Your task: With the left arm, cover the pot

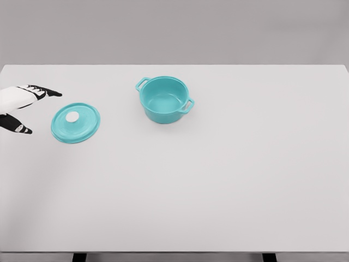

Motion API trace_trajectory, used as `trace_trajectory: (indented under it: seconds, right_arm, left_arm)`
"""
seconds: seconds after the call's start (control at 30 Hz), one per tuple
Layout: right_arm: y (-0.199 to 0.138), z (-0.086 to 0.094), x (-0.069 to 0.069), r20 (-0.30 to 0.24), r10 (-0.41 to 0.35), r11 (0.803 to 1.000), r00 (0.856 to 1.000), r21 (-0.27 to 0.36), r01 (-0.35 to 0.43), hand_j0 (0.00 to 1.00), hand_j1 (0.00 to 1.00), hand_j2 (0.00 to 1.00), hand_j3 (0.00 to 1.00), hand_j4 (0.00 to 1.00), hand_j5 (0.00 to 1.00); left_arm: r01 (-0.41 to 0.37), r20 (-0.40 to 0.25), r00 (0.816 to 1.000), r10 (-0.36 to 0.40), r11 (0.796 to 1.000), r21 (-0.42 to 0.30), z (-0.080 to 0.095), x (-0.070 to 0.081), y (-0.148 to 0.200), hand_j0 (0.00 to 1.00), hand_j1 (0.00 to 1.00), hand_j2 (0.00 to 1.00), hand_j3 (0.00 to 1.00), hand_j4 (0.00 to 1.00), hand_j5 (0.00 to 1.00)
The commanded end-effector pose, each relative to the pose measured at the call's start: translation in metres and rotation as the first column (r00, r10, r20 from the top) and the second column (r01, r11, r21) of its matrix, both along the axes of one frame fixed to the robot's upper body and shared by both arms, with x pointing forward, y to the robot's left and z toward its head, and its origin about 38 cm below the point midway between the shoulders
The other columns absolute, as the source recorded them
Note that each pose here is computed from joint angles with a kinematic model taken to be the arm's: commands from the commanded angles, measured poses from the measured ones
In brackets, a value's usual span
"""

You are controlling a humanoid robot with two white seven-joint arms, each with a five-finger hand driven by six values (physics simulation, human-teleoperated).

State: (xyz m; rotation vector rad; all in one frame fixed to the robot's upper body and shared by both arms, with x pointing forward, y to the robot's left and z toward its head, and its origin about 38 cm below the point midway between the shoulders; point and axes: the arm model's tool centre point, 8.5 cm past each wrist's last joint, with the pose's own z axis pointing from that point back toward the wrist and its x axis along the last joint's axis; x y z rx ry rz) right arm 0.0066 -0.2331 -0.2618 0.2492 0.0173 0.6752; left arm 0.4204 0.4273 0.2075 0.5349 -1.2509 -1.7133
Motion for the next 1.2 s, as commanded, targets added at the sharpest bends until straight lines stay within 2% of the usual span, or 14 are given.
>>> trace_trajectory:
  seconds: [0.0,0.17,0.23,0.4,0.53,0.6,0.63,0.67,0.8,0.9,0.97,1.07,1.13,1.17]
  right_arm:
    - [0.0,0.0,0.0,-0.001,0.0,1.0,1.0,0.0,0.0,1.0,1.0,1.0,1.0,1.0,1.0]
    - [0.0,0.0,-0.007,-0.015,0.001,1.0,1.0,-0.003,-0.001,1.0,1.0,1.0,1.0,1.0,1.0]
    - [0.0,0.0,-0.007,-0.015,0.001,1.0,1.0,-0.003,-0.001,1.0,1.0,1.0,1.0,1.0,1.0]
    - [0.0,0.0,-0.007,-0.015,0.001,1.0,1.0,-0.003,-0.001,1.0,1.0,1.0,1.0,1.0,1.0]
    - [0.0,0.0,-0.007,-0.015,0.001,1.0,1.0,-0.003,-0.001,1.0,1.0,1.0,1.0,1.0,1.0]
    - [0.0,0.0,-0.007,-0.015,0.001,1.0,1.0,-0.003,-0.001,1.0,1.0,1.0,1.0,1.0,1.0]
    - [0.0,0.0,-0.007,-0.015,0.001,1.0,1.0,-0.003,-0.001,1.0,1.0,1.0,1.0,1.0,1.0]
    - [0.0,0.0,-0.007,-0.015,0.001,1.0,1.0,-0.003,-0.001,1.0,1.0,1.0,1.0,1.0,1.0]
    - [0.0,0.0,-0.007,-0.015,0.001,1.0,1.0,-0.003,-0.001,1.0,1.0,1.0,1.0,1.0,1.0]
    - [0.0,0.0,-0.007,-0.015,0.001,1.0,1.0,-0.003,-0.001,1.0,1.0,1.0,1.0,1.0,1.0]
    - [0.0,0.0,-0.007,-0.015,0.001,1.0,1.0,-0.003,-0.001,1.0,1.0,1.0,1.0,1.0,1.0]
    - [0.0,0.0,-0.007,-0.014,0.002,1.0,1.0,-0.003,-0.002,1.0,1.0,1.0,1.0,1.0,1.0]
    - [0.0,0.0,-0.007,-0.014,0.002,1.0,1.0,-0.002,-0.002,1.0,1.0,1.0,1.0,1.0,1.0]
    - [0.0,0.0,-0.007,-0.015,0.001,1.0,1.0,-0.003,-0.001,1.0,1.0,1.0,1.0,1.0,1.0]
  left_arm:
    - [0.0,-0.001,1.0,0.0,1.0,-0.004,0.0,0.0,0.0,1.0,1.0,1.0,1.0,1.0,1.0]
    - [0.005,0.001,1.0,-0.005,1.0,0.004,0.0,0.0,0.0,1.0,1.0,1.0,1.0,1.0,1.0]
    - [0.012,0.012,1.0,-0.013,0.998,0.063,0.002,0.003,-0.001,1.0,1.0,1.0,1.0,1.0,1.0]
    - [0.117,-0.021,0.993,-0.115,0.987,0.112,-0.005,0.019,-0.04,1.0,1.0,1.0,1.0,1.0,1.0]
    - [0.144,-0.008,0.99,-0.143,0.986,0.089,-0.008,0.025,-0.059,1.0,1.0,1.0,1.0,1.0,1.0]
    - [0.16,-0.016,0.987,-0.159,0.985,0.068,0.005,0.036,-0.066,1.0,1.0,1.0,1.0,1.0,1.0]
    - [0.151,-0.091,0.984,-0.152,0.988,-0.014,-0.001,0.043,-0.069,1.0,1.0,1.0,1.0,1.0,1.0]
    - [0.167,-0.152,0.973,-0.174,0.984,-0.055,-0.005,0.051,-0.076,1.0,1.0,1.0,1.0,1.0,1.0]
    - [0.201,-0.204,0.959,-0.196,0.98,0.004,-0.011,0.054,-0.085,1.0,1.0,1.0,1.0,1.0,1.0]
    - [0.236,-0.216,0.951,-0.221,0.971,0.046,-0.008,0.055,-0.09,1.0,1.0,1.0,1.0,1.0,1.0]
    - [0.225,-0.197,0.958,-0.21,0.973,0.054,0.002,0.06,-0.088,1.0,1.0,1.0,1.0,1.0,1.0]
    - [0.202,-0.194,0.964,-0.184,0.977,0.075,0.007,0.059,-0.075,1.0,1.0,1.0,1.0,1.0,1.0]
    - [0.181,-0.2,0.967,-0.16,0.98,0.088,0.005,0.06,-0.067,1.0,1.0,1.0,1.0,1.0,1.0]
    - [0.156,-0.207,0.97,-0.128,0.98,0.124,0.001,0.063,-0.057,1.0,1.0,1.0,1.0,1.0,1.0]
